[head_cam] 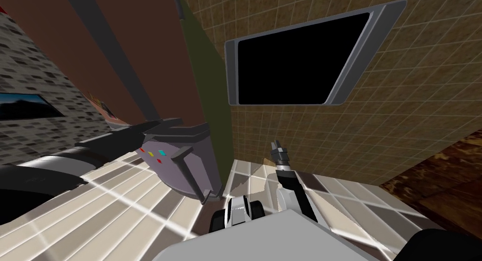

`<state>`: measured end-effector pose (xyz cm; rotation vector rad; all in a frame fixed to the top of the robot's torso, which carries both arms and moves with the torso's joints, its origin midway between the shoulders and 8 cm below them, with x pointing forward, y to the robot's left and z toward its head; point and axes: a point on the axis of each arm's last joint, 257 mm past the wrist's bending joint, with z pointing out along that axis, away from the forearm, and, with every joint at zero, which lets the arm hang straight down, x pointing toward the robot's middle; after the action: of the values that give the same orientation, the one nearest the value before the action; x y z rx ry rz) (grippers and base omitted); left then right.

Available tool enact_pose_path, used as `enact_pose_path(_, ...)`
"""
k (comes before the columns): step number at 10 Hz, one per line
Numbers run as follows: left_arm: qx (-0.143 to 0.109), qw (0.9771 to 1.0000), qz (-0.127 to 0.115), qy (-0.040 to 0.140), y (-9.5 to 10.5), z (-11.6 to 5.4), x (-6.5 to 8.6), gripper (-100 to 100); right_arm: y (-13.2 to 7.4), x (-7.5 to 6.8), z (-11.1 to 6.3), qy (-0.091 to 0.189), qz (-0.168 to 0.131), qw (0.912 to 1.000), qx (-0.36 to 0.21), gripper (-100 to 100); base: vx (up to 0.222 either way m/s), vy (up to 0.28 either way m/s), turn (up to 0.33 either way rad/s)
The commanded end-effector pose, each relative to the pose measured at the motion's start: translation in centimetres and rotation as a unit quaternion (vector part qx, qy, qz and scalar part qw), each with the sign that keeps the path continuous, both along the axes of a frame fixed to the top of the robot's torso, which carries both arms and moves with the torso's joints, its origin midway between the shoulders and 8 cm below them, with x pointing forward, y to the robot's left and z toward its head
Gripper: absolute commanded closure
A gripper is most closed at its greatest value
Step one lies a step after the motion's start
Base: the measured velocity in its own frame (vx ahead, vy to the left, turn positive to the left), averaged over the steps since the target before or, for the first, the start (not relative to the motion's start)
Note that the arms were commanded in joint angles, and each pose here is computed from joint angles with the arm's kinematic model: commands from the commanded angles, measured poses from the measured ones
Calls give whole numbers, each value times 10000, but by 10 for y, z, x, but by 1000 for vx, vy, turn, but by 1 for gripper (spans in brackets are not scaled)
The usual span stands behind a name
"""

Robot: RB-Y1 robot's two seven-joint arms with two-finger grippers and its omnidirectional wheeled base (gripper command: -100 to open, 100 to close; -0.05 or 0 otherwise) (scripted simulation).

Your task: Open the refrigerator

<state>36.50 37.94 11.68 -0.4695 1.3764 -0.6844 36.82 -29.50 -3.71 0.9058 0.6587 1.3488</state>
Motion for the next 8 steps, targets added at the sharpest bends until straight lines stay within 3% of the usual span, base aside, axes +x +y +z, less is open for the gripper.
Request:
enact_pose_path(1,-3,10000,-8,0,-1,1,0,100,0,0,0,-1,0,10000,0,0,0,0,0)
enact_pose_path(3,20,9992,-403,-31,-26,4,-2,100,0,0,0,-2,1,10000,-1,0,-144,190,-28)
enact_pose_path(4,20,9992,-403,-31,-26,4,-2,100,0,0,0,-2,1,10000,-2,0,-188,288,-36)
enact_pose_path(6,20,9971,-764,-29,-48,5,-4,100,0,0,0,-2,1,10000,-2,0,-224,305,-11)
enact_pose_path(7,20,9971,-764,-29,-48,5,-4,100,0,0,0,-2,1,10000,-3,0,-208,285,-16)
enact_pose_path(8,19,9955,-944,-25,-59,5,-6,100,0,0,0,-2,1,10000,-2,0,-219,283,-5)
